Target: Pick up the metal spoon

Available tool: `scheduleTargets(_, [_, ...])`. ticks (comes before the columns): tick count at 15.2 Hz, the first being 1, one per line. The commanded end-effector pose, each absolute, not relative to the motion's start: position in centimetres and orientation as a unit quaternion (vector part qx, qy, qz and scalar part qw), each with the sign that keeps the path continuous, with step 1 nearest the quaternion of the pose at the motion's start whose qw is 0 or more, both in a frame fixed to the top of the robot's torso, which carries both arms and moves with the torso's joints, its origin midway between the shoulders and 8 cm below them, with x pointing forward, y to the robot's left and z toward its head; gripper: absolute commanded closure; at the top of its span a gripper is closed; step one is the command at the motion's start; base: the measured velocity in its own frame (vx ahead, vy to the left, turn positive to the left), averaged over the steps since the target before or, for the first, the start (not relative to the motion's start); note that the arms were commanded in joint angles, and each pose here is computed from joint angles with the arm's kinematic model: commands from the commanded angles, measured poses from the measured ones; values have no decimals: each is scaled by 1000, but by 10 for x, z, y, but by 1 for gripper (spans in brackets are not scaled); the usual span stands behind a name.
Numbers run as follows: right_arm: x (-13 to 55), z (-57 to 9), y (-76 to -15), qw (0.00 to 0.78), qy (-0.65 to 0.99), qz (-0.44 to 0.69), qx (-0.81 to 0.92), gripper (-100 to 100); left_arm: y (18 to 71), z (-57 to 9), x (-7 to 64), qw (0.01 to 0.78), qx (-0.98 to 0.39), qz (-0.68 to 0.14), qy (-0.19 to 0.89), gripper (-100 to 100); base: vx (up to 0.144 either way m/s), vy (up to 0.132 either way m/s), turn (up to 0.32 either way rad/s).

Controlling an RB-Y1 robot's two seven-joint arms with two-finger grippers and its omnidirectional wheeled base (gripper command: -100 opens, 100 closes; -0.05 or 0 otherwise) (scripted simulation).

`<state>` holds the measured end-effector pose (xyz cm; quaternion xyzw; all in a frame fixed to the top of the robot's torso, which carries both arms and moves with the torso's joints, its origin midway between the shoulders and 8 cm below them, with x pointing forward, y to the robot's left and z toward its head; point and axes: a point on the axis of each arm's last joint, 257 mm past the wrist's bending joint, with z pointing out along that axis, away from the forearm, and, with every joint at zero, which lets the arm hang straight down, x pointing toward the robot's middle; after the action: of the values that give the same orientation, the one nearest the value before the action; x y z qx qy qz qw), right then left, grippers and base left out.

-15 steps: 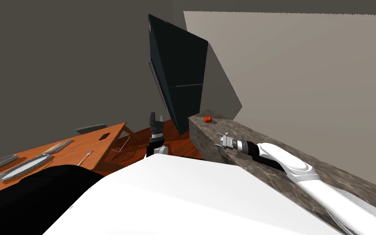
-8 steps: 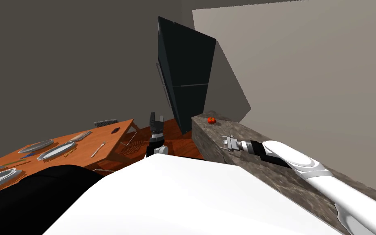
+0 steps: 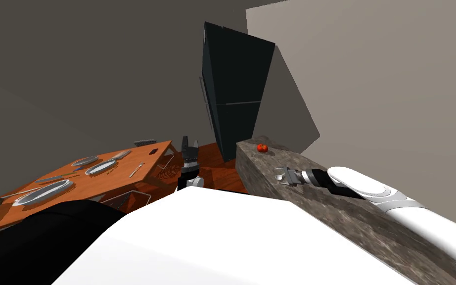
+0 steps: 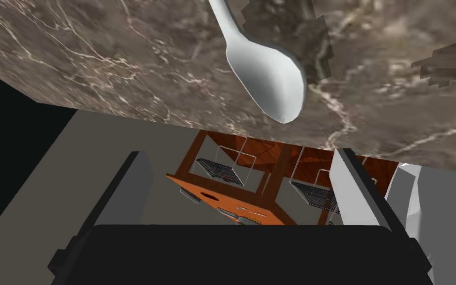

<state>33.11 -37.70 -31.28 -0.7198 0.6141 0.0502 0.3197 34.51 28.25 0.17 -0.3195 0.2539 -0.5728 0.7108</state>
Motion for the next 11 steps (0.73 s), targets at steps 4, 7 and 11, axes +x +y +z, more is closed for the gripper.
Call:
scheduleTargets(4, [321, -322, -431, 242, 603, 14, -760, -100, 282, 2, 345, 711, -320, -573, 254, 0, 9, -17, 167])
scheduleTargets(7, [314, -324, -463, 198, 597, -2, -778, -100, 282, 2, 345, 711, -320, -573, 254, 0, 12, -17, 170])
scheduleTargets(11, [303, -326, -496, 149, 591, -14, -793, -100, 282, 2, 345, 711, -320, -573, 254, 0, 14, -20, 145])
